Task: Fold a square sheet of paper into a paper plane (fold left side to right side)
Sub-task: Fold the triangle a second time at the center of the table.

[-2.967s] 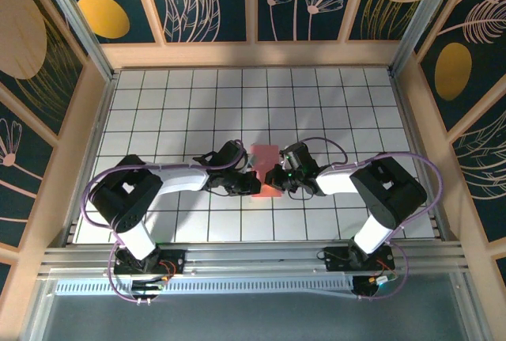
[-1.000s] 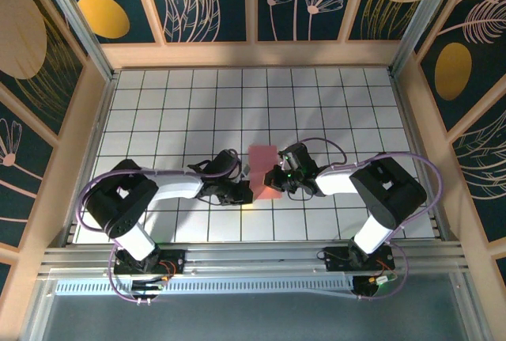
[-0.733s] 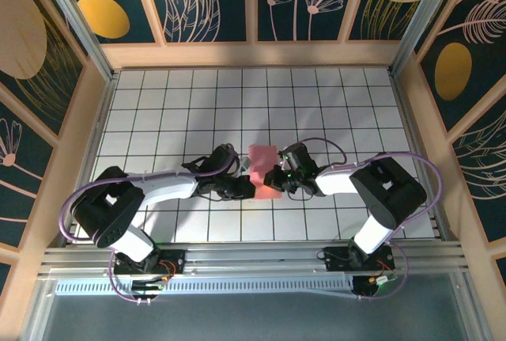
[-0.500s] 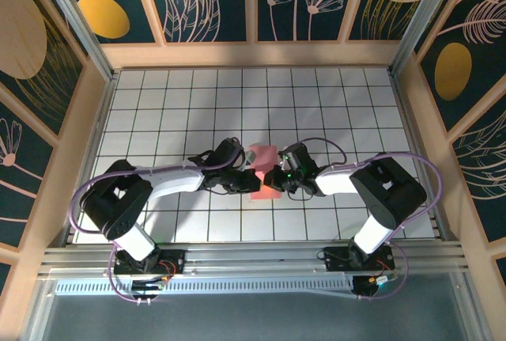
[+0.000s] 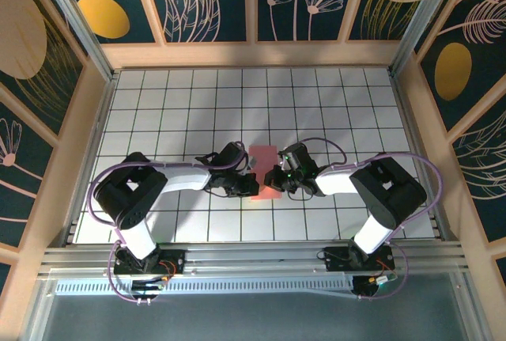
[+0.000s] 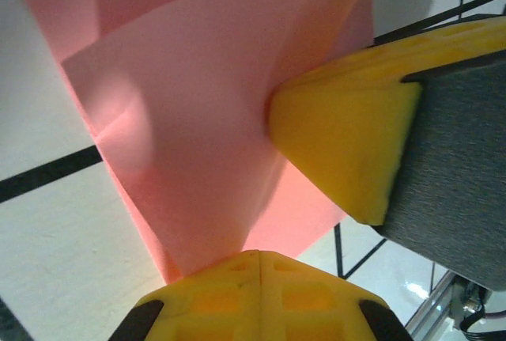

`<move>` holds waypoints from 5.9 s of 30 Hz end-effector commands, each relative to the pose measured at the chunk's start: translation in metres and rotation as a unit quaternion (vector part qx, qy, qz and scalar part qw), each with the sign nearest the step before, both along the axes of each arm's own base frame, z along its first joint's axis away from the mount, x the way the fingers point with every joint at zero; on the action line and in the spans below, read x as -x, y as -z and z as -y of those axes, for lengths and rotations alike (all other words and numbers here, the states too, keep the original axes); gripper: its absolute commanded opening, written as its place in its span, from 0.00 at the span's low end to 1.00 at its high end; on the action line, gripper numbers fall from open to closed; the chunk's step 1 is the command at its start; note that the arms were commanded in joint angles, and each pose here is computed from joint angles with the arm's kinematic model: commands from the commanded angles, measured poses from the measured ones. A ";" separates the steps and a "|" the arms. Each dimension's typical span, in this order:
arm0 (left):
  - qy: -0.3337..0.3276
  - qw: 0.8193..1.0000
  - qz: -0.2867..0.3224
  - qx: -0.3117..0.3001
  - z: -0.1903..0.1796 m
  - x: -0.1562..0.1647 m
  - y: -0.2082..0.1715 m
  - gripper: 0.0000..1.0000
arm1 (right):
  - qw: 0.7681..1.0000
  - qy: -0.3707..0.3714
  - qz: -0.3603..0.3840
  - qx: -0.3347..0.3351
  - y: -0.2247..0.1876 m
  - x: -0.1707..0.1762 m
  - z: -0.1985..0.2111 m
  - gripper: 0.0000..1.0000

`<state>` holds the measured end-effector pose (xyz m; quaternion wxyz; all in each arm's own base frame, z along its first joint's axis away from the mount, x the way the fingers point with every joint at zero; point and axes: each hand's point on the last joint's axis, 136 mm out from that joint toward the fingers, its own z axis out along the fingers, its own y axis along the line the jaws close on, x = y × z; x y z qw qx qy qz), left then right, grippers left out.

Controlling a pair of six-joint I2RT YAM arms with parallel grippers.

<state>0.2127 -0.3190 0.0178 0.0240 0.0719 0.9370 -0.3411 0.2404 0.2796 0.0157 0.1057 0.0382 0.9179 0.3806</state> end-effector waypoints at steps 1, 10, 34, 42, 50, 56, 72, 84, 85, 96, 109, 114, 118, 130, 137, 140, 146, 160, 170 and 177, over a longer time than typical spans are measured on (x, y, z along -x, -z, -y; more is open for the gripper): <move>-0.004 1.000 -0.002 -0.020 -0.008 -0.001 0.010 0.00 | 0.997 -0.002 -0.052 0.061 0.033 0.023 0.020 0.00; -0.015 0.999 -0.012 -0.029 -0.015 0.005 0.018 0.00 | 0.998 -0.006 -0.041 0.051 0.025 0.018 0.014 0.00; -0.022 0.997 -0.017 -0.071 -0.030 0.007 0.031 0.00 | 0.999 -0.021 0.045 0.001 -0.022 -0.007 -0.023 0.00; -0.033 0.995 -0.022 -0.091 -0.037 0.009 0.034 0.00 | 0.999 -0.017 0.035 0.034 0.001 -0.007 -0.012 0.00; -0.031 0.994 -0.027 -0.099 -0.040 0.012 0.037 0.00 | 0.999 0.000 0.031 0.039 0.009 -0.013 0.007 0.00; -0.032 0.994 -0.027 -0.099 -0.041 0.012 0.038 0.00 | 0.999 0.017 0.033 0.038 0.011 -0.026 0.024 0.00; -0.027 0.995 -0.023 -0.094 -0.039 0.011 0.037 0.00 | 0.996 0.065 0.051 0.027 -0.004 -0.061 0.068 0.00; -0.025 0.996 -0.018 -0.088 -0.036 0.009 0.034 0.00 | 0.997 0.038 0.064 -0.020 -0.045 -0.034 0.042 0.00; -0.025 0.996 -0.017 -0.089 -0.036 0.009 0.035 0.00 | 0.997 0.031 0.061 -0.023 -0.044 -0.029 0.035 0.00; -0.023 0.996 -0.015 -0.085 -0.035 0.008 0.033 0.00 | 0.998 0.017 0.036 -0.041 -0.022 -0.027 0.004 0.00; -0.034 0.999 0.000 -0.009 -0.005 -0.008 -0.005 0.00 | 0.998 0.035 -0.040 0.046 0.030 -0.003 0.033 0.00; -0.036 0.999 0.001 0.024 0.011 -0.017 -0.017 0.00 | 0.997 0.037 -0.048 0.053 0.034 0.000 0.036 0.00; -0.032 0.999 0.002 0.023 0.018 -0.025 -0.014 0.00 | 0.997 0.037 -0.048 0.051 0.034 -0.001 0.035 0.00; -0.024 1.000 0.006 0.001 0.023 -0.036 0.002 0.00 | 0.997 0.036 -0.052 0.051 0.037 0.005 0.037 0.00; -0.019 1.000 0.003 -0.016 0.017 -0.031 0.011 0.00 | 0.996 0.038 -0.057 0.059 0.041 0.006 0.040 0.00; -0.009 1.000 0.002 -0.026 0.013 -0.027 0.014 0.00 | 0.995 0.039 -0.060 0.064 0.043 0.006 0.041 0.00; 0.019 0.999 0.011 -0.043 0.003 -0.018 0.015 0.00 | 0.995 0.038 -0.065 0.072 0.048 0.006 0.042 0.00; 0.066 0.996 0.008 -0.061 -0.015 0.019 0.021 0.00 | 0.993 0.042 -0.069 0.081 0.051 0.005 0.047 0.00; 0.055 0.995 0.013 -0.078 -0.033 0.033 0.018 0.00 | 0.994 0.041 -0.068 0.080 0.049 0.004 0.046 0.00; 0.040 0.997 0.029 -0.064 -0.036 0.032 0.008 0.00 | 0.996 0.033 -0.054 0.055 0.037 0.000 0.038 0.00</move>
